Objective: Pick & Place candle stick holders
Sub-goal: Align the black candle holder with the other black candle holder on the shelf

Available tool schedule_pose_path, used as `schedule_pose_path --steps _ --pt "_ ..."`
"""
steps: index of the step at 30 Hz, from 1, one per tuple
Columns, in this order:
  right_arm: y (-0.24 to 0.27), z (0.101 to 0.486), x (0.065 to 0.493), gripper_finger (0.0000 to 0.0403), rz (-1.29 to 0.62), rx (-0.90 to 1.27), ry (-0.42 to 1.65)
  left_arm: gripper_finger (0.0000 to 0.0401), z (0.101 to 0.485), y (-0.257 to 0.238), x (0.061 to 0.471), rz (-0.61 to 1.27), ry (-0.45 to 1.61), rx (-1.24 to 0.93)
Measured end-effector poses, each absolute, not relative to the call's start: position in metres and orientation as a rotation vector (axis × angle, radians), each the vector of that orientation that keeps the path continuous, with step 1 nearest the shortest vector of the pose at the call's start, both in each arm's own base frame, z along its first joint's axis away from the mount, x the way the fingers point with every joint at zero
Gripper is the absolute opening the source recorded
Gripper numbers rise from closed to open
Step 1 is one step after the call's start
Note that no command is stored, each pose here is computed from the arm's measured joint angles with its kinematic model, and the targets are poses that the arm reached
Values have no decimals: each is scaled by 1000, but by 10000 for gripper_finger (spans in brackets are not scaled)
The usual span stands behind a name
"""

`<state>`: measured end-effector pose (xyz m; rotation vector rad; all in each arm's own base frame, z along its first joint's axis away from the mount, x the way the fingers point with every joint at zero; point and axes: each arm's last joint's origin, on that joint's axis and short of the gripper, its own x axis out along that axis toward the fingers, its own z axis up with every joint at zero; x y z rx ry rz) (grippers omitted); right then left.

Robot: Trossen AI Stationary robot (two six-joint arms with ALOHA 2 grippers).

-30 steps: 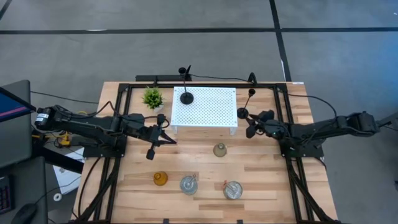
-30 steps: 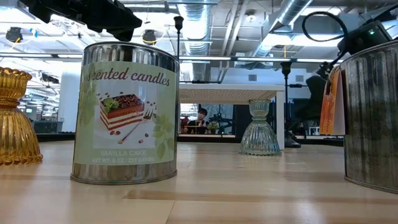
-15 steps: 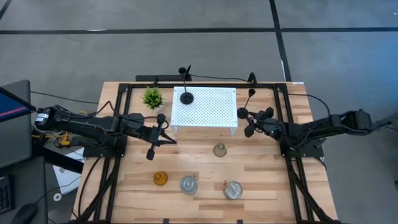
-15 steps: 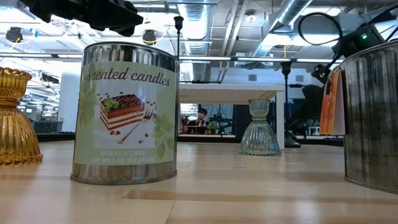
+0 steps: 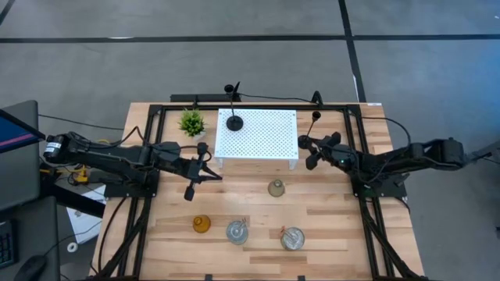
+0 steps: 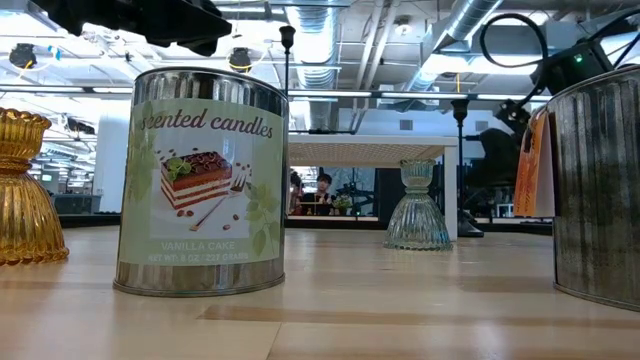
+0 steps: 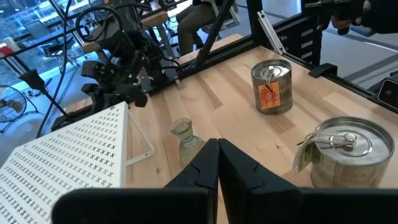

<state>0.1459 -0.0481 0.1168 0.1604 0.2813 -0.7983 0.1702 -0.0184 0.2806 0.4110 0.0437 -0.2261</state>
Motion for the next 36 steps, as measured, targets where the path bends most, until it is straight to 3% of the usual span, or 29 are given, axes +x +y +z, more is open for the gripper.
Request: schedule_pose_path --steps 19,25,32,36 --pt "-72 117 169 121 -920 138 305 8 281 -18 170 -225 36 411" --pt "-74 109 172 88 -926 127 362 8 281 -18 170 -224 36 411" --pt "-74 109 172 13 -928 123 362 8 281 -18 170 -224 35 411" --pt "-74 114 171 12 -932 91 351 8 281 -18 170 -224 35 411"
